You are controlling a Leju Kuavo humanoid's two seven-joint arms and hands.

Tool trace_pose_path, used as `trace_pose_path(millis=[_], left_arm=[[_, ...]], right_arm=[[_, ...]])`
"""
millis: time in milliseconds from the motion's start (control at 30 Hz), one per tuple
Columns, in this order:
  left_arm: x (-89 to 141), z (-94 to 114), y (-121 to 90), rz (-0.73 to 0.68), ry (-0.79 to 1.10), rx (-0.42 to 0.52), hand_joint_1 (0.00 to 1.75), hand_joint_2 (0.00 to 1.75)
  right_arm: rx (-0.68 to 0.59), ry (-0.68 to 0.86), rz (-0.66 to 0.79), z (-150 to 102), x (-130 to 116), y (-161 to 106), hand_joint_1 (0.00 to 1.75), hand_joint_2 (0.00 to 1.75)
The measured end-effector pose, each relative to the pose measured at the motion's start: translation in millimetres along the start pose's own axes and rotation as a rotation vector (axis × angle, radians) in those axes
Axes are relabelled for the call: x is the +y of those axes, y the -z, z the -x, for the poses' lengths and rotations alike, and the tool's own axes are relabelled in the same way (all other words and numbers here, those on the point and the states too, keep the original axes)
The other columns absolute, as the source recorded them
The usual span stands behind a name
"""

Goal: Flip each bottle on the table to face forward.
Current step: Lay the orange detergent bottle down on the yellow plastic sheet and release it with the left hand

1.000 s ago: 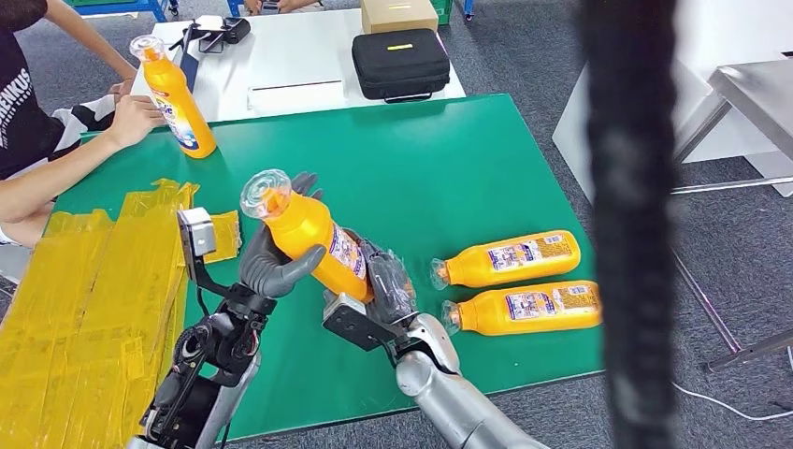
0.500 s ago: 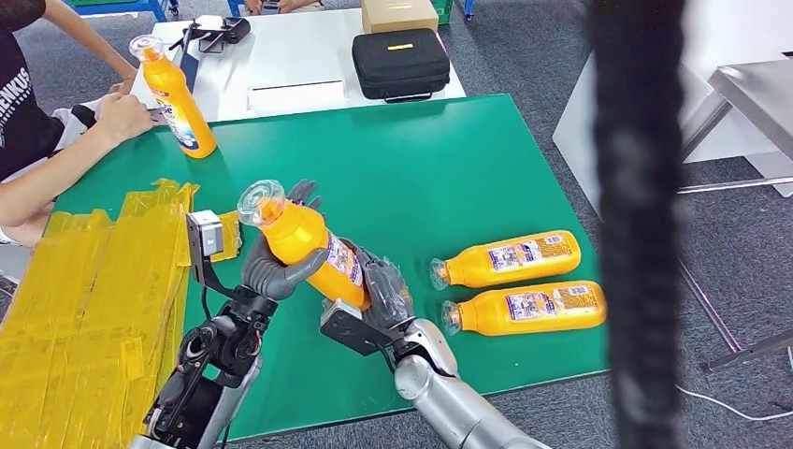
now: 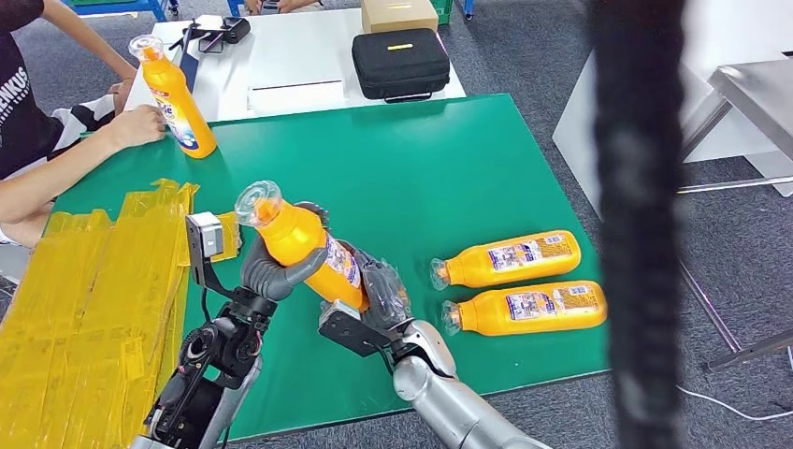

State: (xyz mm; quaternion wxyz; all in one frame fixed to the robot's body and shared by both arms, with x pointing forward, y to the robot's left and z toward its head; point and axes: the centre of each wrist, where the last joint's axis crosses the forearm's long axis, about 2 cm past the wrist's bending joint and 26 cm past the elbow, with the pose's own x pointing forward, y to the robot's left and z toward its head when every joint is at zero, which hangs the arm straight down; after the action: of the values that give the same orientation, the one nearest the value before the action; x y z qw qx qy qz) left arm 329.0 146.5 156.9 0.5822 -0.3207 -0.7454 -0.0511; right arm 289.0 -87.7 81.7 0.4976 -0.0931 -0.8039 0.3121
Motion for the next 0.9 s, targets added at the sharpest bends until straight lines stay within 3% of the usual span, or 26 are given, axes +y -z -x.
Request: trace_pose_path(millis=[267, 400, 500, 733, 900], left_arm=[[1, -3, 0, -0.019, 0.006, -0.013, 1.75, 1.75], [0, -6, 3, -0.037, 0.056, -0.028, 1.75, 1.75], [2, -12, 8, -0.079, 0.164, -0.064, 1.75, 1.75], [19, -29, 13, -0.316, 0.658, -0.192, 1.75, 1.75], [38, -42, 14, -0.501, 1.149, -0.278, 1.75, 1.75]], right_arm=[[-0.003, 0.016, 0.021, -2, 0, 1, 1.75, 1.75], [-0.037, 0.031, 0.077, -6, -2, 1, 0.04, 1.75], [-0.100, 0.057, 0.149, -16, -7, 0, 0.00, 1.75], [-0.224, 0.098, 0.302, -42, -38, -4, 0.00, 1.75], [-0.304, 0.120, 0.375, -55, -59, -16, 0.00, 1.75]])
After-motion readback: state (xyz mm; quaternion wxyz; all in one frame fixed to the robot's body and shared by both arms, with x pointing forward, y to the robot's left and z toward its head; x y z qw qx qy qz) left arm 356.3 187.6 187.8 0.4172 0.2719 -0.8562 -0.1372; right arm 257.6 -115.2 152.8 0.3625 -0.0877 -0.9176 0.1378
